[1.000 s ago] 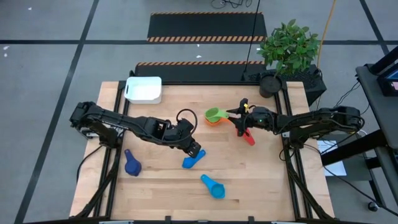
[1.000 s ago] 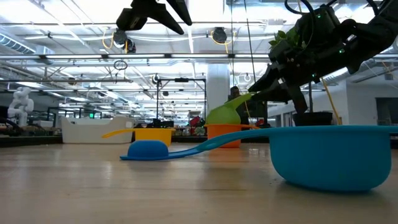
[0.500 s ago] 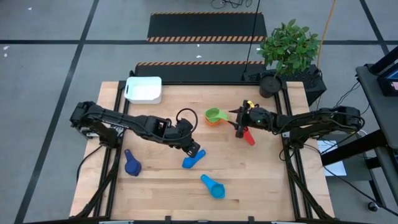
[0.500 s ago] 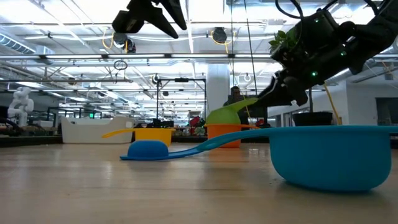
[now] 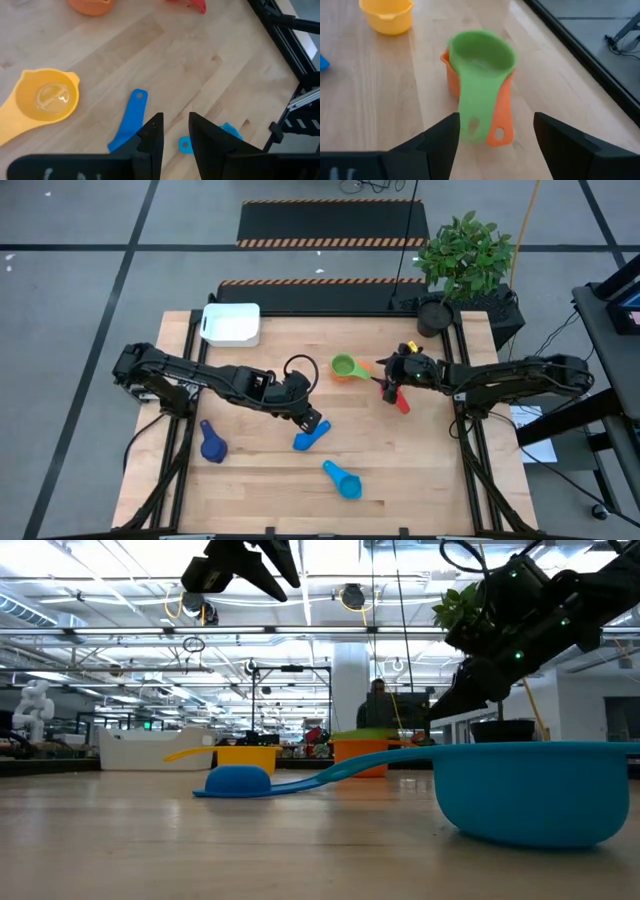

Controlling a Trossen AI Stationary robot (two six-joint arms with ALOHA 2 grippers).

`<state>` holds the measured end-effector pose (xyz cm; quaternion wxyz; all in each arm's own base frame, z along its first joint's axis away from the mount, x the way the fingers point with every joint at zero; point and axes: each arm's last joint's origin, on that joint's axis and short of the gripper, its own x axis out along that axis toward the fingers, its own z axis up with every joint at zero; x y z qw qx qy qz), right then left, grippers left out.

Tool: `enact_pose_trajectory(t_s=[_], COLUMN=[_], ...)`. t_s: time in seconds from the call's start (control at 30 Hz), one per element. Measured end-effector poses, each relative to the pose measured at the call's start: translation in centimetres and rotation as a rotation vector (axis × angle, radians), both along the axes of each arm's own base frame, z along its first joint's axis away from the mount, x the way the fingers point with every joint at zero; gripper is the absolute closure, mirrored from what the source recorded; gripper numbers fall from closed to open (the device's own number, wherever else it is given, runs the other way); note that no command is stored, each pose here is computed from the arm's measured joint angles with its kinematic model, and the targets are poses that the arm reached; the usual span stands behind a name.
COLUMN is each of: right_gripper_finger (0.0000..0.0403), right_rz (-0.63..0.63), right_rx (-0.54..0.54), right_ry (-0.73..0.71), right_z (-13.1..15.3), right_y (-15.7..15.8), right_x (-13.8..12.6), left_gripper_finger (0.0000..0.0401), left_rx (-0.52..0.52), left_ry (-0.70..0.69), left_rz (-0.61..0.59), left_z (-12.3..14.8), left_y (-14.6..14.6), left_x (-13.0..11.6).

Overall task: Nest measuring cups in basket
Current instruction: Stack the green measuring cup into the orange measuring cup

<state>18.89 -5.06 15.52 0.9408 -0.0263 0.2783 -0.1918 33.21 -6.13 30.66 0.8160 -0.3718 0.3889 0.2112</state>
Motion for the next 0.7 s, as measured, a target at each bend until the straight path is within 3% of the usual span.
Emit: enact_pose_trajectory(t_s=[0.13,0.27,0.4,0.57,0.7], right_gripper_finger=[0.0131,0.0110,0.0093,0.0080,0.0060], right_rz=[-0.074,-0.128,-0.150,-0.080,0.003], right_rx=[0.071,0.223,0.403,0.320,0.324], right_ry=[-0.032,-0.068,-0.014,0.160,0.207], right_z=[0.8,1.5,7.1,13.5,14.6], right_y=[0.2,0.5,0.3,-1.0,-2.4], right_x=[-1.0,-2.0,-0.9,1.6,4.4], left_gripper_finger=[0.0308,0.0308,0.0308,0.0308,0.0308], left_rx=[0.007,0.013,0.013,0.017,0.024], left_ry=[0.000,-0.002,-0.006,-0.006,-0.005], left_rz=[-0.005,-0.001,-0.001,0.009,0.019], left_z=[0.0,0.0,0.0,0.0,0.0], left_y=[0.1,0.1,0.1,0.5,1.2], left_x=[0.0,0.0,0.1,0.1,0.2])
